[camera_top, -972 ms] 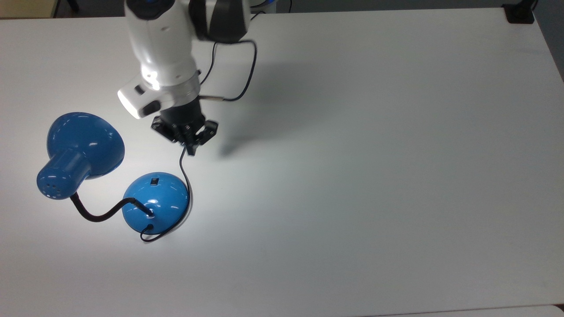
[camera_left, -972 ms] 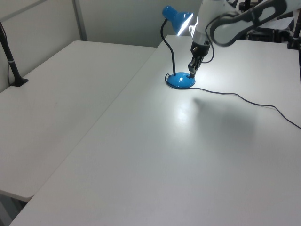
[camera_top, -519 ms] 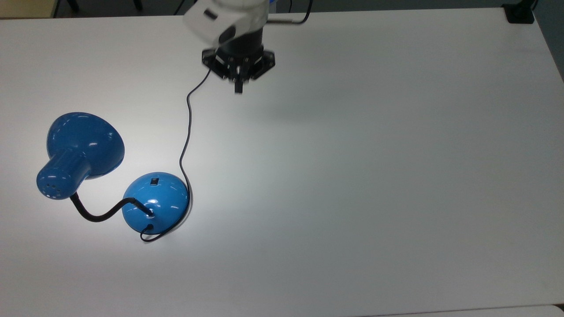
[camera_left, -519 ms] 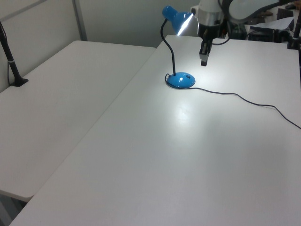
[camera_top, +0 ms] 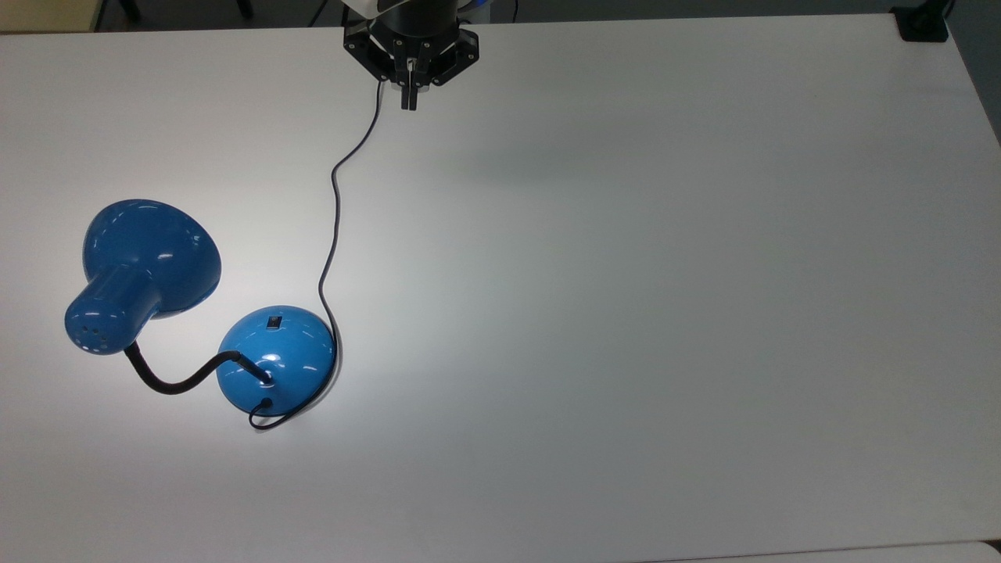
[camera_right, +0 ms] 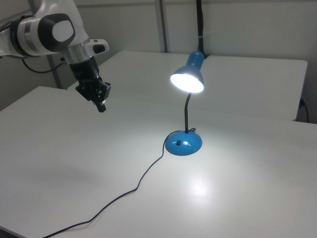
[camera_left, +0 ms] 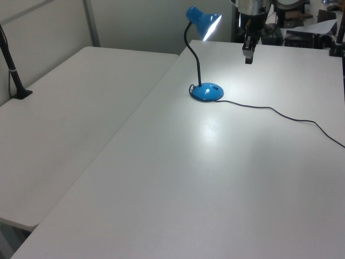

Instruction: Turn on the lamp

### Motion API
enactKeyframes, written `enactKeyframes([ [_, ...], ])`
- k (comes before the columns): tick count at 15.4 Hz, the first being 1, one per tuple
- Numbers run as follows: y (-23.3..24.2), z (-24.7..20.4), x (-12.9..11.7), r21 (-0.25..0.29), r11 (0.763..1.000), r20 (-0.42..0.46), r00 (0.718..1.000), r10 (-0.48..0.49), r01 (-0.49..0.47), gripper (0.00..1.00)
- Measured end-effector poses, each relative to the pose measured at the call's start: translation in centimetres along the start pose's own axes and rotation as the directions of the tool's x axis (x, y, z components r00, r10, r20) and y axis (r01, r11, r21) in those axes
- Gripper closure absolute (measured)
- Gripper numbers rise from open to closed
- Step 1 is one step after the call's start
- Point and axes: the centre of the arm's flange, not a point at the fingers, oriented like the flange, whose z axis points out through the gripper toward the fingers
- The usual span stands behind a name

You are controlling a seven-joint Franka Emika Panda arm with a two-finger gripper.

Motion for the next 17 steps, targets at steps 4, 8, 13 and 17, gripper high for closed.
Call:
enactKeyframes([
  [4,2.6,-0.5,0.2,0.009,0.999,-0.011,0.999,0.051,-0.051,0.92],
  [8,5.0,-0.8,0.3,0.058,0.992,-0.015,0.993,0.115,-0.114,0.59],
  [13,5.8,-1.3,0.1,0.058,0.990,-0.008,0.991,0.132,-0.132,0.09],
  [17,5.9,-1.6,-0.2,0.058,0.989,0.015,0.991,0.135,-0.136,0.00],
])
